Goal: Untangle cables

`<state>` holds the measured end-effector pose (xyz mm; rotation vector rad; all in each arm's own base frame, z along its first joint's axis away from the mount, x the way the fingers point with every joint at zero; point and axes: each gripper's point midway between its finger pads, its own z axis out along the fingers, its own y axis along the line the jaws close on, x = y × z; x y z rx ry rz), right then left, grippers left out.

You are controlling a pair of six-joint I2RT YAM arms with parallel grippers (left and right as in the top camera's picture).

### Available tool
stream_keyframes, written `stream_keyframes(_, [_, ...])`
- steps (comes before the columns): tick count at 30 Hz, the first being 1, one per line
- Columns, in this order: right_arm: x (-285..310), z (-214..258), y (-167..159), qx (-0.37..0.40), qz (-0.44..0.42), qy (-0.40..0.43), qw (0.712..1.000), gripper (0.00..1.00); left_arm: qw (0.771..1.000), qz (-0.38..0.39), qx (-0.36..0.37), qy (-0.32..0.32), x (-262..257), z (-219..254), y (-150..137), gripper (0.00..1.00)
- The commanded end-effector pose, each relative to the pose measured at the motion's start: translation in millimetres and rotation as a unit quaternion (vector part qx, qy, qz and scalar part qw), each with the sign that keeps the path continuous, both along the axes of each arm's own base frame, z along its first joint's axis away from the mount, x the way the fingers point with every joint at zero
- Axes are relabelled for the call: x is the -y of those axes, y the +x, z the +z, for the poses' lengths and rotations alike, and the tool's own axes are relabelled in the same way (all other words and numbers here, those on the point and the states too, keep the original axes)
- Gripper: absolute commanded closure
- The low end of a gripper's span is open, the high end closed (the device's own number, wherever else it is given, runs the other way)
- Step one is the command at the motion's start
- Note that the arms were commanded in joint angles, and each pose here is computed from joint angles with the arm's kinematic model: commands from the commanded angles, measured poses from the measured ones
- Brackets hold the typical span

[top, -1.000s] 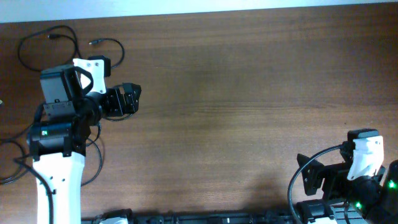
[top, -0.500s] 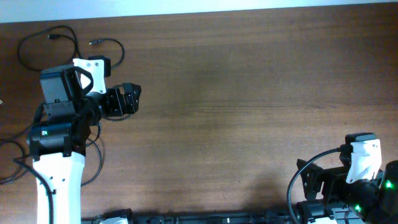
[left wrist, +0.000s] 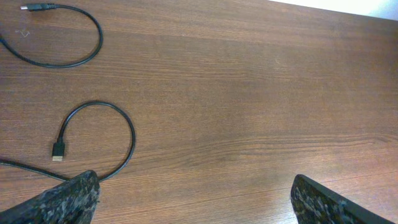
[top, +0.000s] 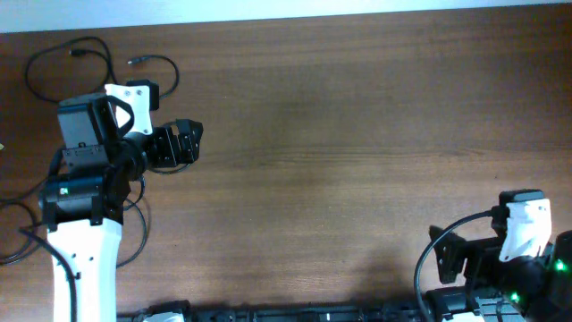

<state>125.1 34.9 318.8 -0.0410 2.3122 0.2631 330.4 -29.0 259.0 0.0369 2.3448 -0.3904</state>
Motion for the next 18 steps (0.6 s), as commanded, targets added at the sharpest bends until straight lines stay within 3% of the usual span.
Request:
stream_keyframes(1, [8, 12, 6, 0.054, -0.022, -0.01, 0.998, 0.02, 1.0, -0.007, 0.009, 0.008, 1, 4, -1, 0.01])
stream_keyframes(8, [17, -17, 29, 0.176, -0.05, -0.014, 0.983, 0.02, 1.0, -0.007, 0.009, 0.008, 1, 4, -1, 0.01])
stream_keyframes(18, [35, -82, 89, 0.333, -0.117, 0.002, 0.936, 0.02, 1.0, -0.007, 0.009, 0.008, 1, 4, -1, 0.01])
